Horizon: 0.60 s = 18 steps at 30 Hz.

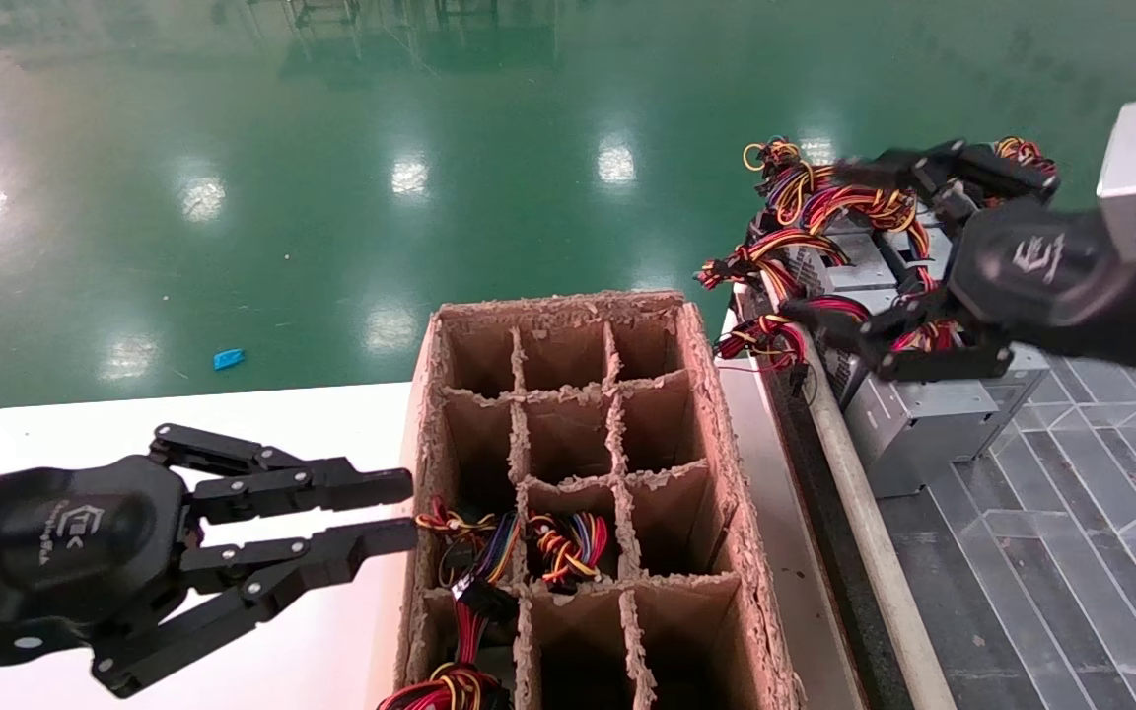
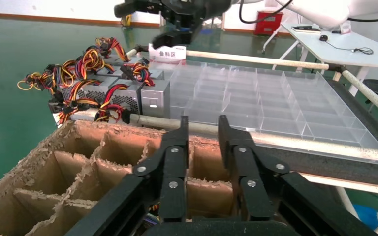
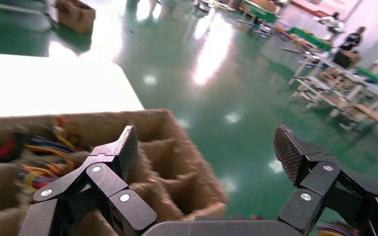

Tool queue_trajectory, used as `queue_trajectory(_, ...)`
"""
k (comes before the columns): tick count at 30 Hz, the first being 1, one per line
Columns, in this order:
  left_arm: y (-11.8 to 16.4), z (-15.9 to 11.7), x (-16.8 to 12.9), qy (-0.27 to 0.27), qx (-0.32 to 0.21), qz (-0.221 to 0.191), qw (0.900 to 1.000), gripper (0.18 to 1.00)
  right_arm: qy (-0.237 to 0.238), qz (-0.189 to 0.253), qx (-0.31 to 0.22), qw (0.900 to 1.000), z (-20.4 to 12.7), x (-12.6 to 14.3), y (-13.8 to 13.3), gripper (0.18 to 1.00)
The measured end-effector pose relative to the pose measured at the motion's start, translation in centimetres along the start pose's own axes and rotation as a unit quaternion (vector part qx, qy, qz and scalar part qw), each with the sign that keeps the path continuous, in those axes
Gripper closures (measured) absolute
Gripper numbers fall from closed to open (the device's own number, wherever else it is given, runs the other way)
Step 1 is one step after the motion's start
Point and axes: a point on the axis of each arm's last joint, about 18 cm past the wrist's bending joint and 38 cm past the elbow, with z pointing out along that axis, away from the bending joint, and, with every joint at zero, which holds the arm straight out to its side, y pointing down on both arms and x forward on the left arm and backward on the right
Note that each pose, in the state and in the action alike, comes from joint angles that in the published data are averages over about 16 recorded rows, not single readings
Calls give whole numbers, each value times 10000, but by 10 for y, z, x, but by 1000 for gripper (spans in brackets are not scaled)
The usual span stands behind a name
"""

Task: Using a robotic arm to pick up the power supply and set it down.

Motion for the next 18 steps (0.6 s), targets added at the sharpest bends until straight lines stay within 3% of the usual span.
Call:
queue_trajectory(9,0,0,0,0,0,0,10000,772,-564,559,297,9964,9,-43,-4,179)
queue_trajectory(18,0,0,0,0,0,0,10000,565,-1184,1161,555,9846,13,-89,-12,179)
